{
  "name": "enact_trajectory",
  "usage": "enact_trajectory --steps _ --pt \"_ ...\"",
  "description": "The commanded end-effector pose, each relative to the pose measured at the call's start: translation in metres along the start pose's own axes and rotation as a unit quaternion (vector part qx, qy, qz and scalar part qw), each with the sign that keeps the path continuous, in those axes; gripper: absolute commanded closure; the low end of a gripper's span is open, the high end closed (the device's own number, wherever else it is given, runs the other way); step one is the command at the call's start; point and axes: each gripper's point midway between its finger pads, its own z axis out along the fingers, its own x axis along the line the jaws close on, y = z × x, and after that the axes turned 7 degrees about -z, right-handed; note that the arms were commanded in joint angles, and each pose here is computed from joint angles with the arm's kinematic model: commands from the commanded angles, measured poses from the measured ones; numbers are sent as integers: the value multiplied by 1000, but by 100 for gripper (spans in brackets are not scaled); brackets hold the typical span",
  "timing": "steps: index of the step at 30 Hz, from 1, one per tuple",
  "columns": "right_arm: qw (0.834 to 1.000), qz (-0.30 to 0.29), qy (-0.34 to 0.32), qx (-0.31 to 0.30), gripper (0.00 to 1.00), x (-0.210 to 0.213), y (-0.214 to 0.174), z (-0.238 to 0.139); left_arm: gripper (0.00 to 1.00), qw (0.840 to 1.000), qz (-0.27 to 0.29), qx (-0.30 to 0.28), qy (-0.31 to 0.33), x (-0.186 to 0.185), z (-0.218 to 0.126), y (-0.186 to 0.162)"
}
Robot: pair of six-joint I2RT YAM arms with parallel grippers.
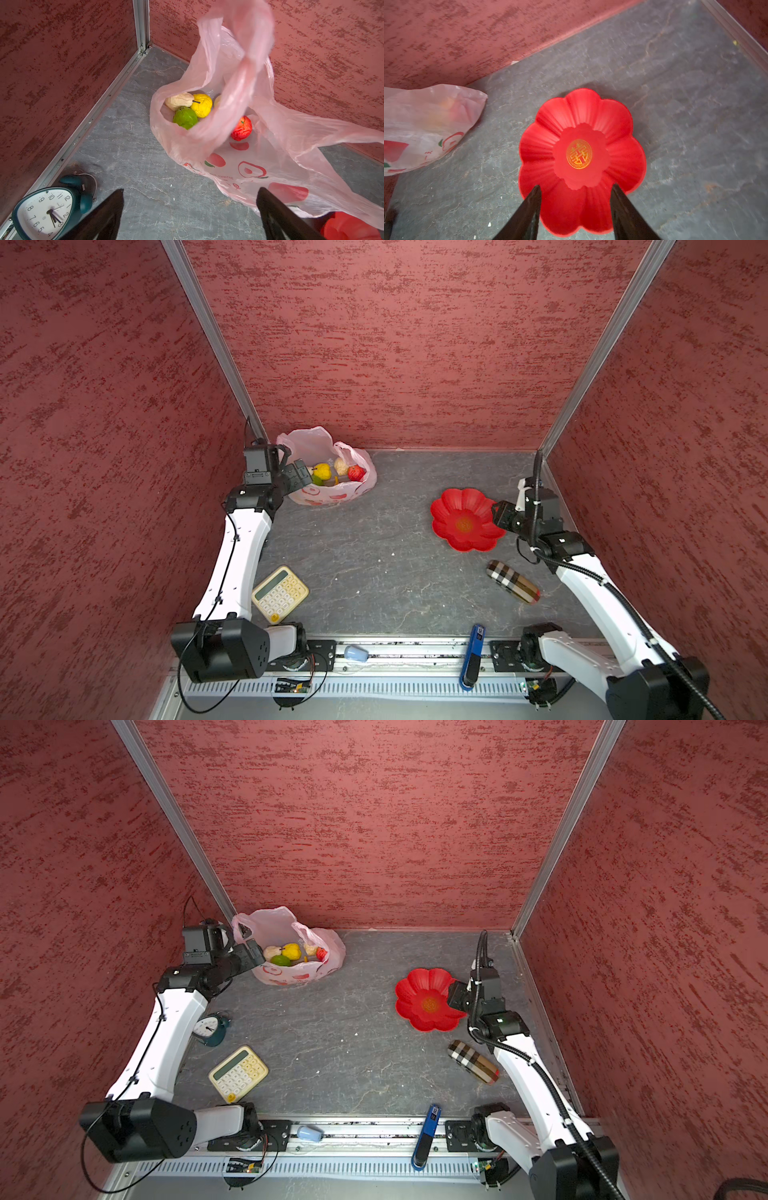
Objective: Take the fake fruits out of the plastic bag
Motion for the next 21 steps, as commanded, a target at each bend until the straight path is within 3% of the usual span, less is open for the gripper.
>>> enact_trajectory --steps 1,6,13,16,21 --pt "996 -70 28 -53 45 33 25 12 1 999 8 -36 -12 -5 7 16" --pt "980 -138 99 -107 42 101 41 37 5 997 -3 -62 -35 -12 20 20" --pt "957 -169 184 -147 40 174 59 57 13 993 -2 -111 -38 -16 40 26" --pt "950 -189 208 -137 40 201 57 76 28 991 -2 -126 -53 -22 45 26" --pt "928 -226 251 -160 37 255 65 84 61 990 6 -126 -59 -30 47 16"
